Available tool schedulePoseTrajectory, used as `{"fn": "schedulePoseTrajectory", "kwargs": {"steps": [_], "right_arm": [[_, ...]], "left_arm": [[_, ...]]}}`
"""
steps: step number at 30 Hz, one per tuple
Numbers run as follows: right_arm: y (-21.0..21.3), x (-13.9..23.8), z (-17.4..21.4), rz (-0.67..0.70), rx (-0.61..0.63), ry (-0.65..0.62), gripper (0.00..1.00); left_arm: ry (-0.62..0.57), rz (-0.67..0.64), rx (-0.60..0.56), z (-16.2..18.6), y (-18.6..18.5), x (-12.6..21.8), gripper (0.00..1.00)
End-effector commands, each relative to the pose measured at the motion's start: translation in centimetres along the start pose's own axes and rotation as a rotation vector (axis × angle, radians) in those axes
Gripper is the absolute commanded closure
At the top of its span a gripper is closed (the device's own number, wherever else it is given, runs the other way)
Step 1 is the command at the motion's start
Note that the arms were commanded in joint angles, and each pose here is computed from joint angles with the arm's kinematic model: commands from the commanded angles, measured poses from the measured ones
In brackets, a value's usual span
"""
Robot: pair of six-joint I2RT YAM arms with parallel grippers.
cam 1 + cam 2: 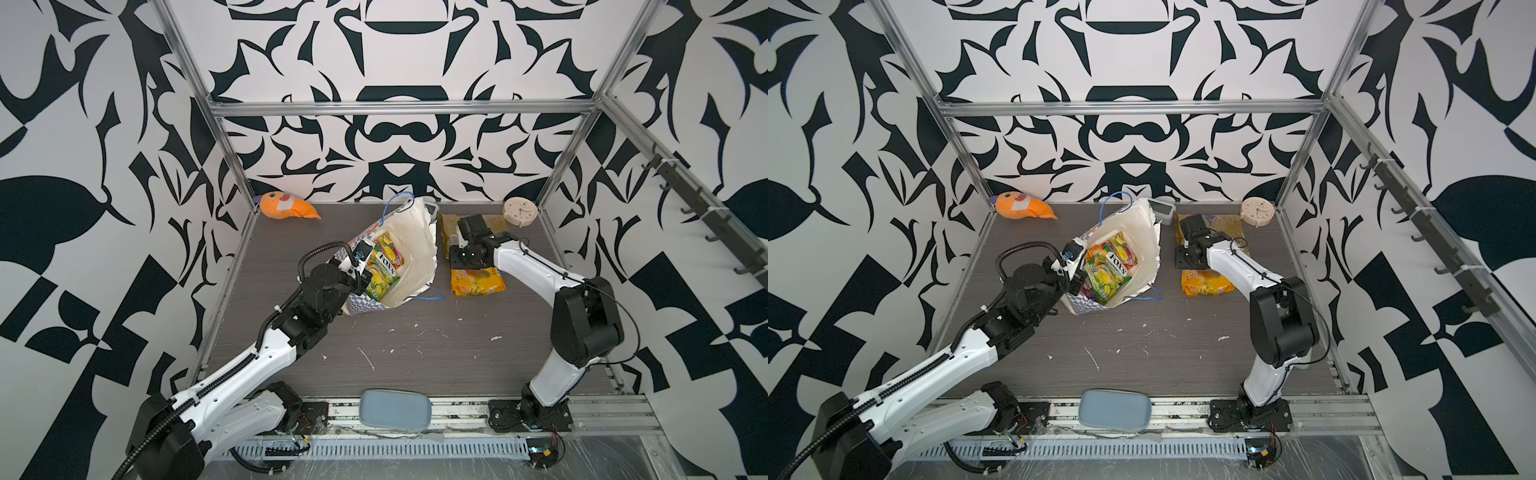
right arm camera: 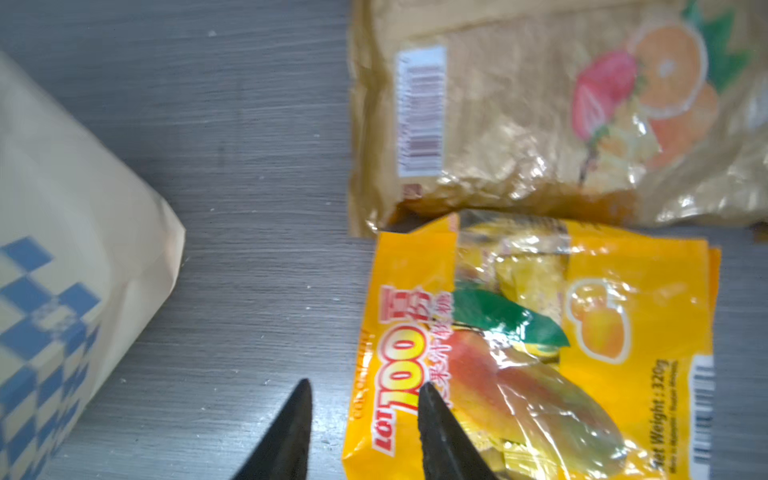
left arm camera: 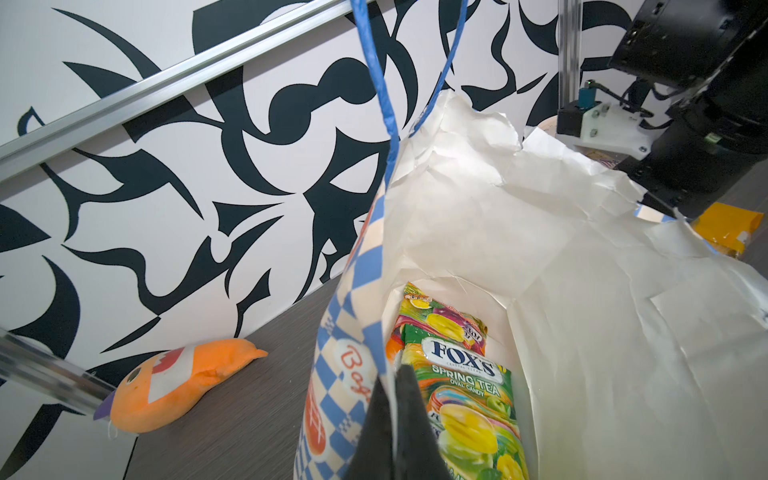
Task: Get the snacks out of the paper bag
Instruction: 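Open the right gripper and release the yellow candy pack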
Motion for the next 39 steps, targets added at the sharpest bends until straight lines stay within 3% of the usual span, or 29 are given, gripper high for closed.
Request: {"fn": "schedulePoseTrajectory", "kwargs": {"steps": [1, 8, 14, 27, 39], "right_arm": [[-0.6, 0.0, -0.2, 0.116, 0.022, 0.021, 0.52], [-1.2, -1.6, 0.5, 0.386, 0.176, 0.068, 0.51], [-3.0, -2.5, 1.4, 0.522, 0.182, 0.109, 0.57], [-6.3, -1.8, 2.3, 0.603, 0.247, 0.111, 0.71], [-12.5, -2.1, 3.6, 0.619, 0.087, 0.129, 0.71]], "left_arm": [[-0.063, 0.014, 0.011, -1.9, -0.2, 0.1, 1.0], [-0.059, 0.02, 0.008, -1.9, -0.2, 0.2, 1.0], [-0.063, 0.025, 0.007, -2.0, -0.3, 0.4, 1.0], [-0.065, 0.02, -0.006, -2.1, -0.1, 0.6, 1.0], [-0.062, 0.028, -0.002, -2.2, -0.2, 0.6, 1.0]]}}
Point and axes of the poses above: each gripper's point midway between its finger pads, its own x axis back along the fingers, its own y axis along the line the jaws close on, z = x × y, the point moved 1 cm from there along x, back along the fingers, and after that the axes turned 6 degrees about x, right-handed, at the moved point
